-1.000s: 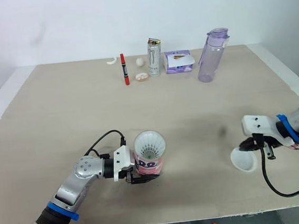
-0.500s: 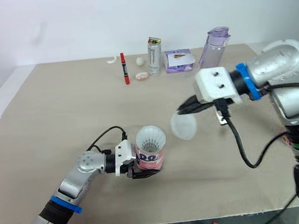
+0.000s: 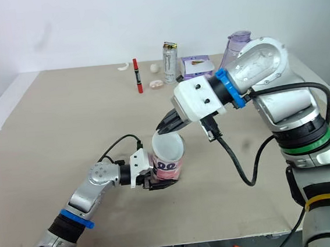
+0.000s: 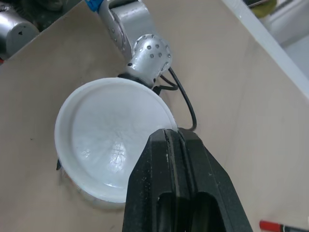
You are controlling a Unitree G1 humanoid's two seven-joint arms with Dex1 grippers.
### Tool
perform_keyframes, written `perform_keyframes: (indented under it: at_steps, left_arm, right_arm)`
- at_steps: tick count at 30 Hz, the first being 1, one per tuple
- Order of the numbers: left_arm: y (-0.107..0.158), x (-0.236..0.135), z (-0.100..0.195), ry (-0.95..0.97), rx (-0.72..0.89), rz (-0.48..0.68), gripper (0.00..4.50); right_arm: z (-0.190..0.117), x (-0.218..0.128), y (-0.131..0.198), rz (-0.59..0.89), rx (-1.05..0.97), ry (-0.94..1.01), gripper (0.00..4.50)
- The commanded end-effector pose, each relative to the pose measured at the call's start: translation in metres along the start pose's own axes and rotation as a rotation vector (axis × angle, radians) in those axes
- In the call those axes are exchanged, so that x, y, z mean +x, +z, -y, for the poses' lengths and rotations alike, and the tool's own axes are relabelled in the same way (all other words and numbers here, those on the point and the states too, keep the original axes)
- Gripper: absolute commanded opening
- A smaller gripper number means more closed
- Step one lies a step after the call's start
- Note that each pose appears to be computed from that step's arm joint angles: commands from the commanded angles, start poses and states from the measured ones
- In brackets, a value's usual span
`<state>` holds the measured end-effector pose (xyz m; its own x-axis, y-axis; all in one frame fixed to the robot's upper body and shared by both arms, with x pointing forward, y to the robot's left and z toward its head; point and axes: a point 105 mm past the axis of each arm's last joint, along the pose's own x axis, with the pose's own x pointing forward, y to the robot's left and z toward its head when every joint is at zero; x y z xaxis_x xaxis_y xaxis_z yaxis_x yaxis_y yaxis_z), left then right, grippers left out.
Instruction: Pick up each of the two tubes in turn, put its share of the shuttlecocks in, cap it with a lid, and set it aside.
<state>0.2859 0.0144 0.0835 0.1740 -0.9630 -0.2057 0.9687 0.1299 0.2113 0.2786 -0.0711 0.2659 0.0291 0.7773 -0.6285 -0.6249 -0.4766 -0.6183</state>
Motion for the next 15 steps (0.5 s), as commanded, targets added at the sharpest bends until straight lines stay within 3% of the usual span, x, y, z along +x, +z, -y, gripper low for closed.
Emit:
perform_keyframes:
  at_steps: [1,15]
  left_arm:
    - [-0.033,-0.012,-0.008,0.081,-0.061,-0.149,3.35]
    - [-0.038,-0.016,-0.009,0.087,-0.072,-0.169,3.35]
  right_arm:
    - [0.002,-0.003,0.000,-0.046,-0.088,0.036,0.08]
    - [0.021,-0.019,0.020,-0.037,-0.157,-0.019,0.08]
